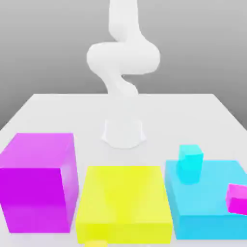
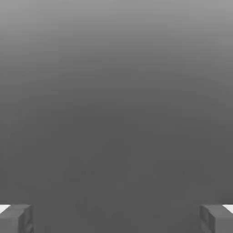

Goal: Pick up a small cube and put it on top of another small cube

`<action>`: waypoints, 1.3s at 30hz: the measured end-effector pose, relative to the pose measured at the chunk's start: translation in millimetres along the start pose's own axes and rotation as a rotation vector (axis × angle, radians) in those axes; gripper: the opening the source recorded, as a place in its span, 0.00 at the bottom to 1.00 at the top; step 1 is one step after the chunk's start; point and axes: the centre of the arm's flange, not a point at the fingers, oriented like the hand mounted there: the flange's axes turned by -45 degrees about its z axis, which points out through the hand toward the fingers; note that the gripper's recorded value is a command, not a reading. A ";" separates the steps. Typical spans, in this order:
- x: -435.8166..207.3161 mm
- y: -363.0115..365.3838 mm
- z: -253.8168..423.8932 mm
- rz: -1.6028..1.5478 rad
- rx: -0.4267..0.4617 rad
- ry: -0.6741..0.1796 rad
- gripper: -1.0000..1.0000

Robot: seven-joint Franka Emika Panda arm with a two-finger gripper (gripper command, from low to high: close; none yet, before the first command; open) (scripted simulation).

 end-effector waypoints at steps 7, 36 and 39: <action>-3.8 12.4 124.9 -0.017 0.003 -0.177 0.50; -250.5 59.0 509.9 -0.060 0.015 -0.737 0.00; -250.5 58.8 509.9 -0.060 0.016 -0.737 0.00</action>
